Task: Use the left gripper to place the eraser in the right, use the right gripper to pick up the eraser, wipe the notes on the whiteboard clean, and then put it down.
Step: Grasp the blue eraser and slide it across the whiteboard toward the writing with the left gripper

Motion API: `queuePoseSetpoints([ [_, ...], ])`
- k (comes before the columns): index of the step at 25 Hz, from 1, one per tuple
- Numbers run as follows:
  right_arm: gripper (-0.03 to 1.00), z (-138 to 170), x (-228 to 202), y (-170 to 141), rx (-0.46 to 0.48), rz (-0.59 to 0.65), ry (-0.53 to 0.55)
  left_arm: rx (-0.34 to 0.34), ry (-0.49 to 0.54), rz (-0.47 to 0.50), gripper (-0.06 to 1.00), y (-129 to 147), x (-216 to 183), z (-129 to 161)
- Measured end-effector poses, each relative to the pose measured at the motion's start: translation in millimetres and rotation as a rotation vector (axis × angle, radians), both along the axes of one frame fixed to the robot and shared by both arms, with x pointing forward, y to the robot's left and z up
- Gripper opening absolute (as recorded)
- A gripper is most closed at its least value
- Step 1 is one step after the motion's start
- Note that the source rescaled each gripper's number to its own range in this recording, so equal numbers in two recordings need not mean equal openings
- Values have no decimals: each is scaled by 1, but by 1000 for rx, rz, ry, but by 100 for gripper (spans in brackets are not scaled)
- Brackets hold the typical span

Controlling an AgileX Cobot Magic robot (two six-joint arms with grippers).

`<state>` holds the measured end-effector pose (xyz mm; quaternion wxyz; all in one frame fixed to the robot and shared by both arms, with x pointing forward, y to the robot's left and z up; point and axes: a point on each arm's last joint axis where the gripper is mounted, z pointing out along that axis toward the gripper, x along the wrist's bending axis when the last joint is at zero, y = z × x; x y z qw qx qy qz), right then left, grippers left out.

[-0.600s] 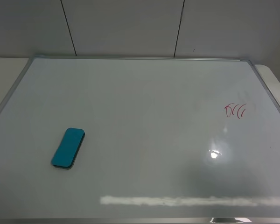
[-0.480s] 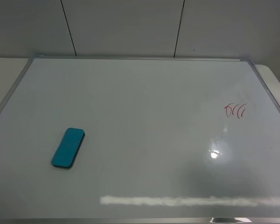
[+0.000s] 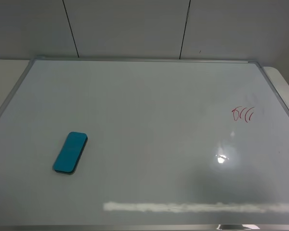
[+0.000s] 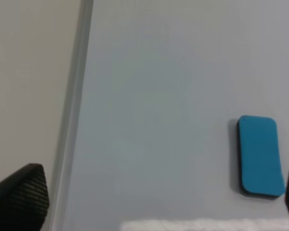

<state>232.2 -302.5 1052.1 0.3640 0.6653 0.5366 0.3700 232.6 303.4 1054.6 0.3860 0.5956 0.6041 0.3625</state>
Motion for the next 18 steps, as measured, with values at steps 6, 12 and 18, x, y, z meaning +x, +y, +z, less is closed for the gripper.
queuePoseSetpoints([
  [6, 100, 0, 0, 0, 0, 0, 0, 4, 85, -4, 100, -1, 16, 4],
  [12, 100, 0, 0, 0, 0, 0, 0, -5, 160, -13, 100, -4, 63, 43],
  [18, 100, 0, 0, 0, 0, 0, 0, 20, 433, -8, 100, -7, 131, 52],
])
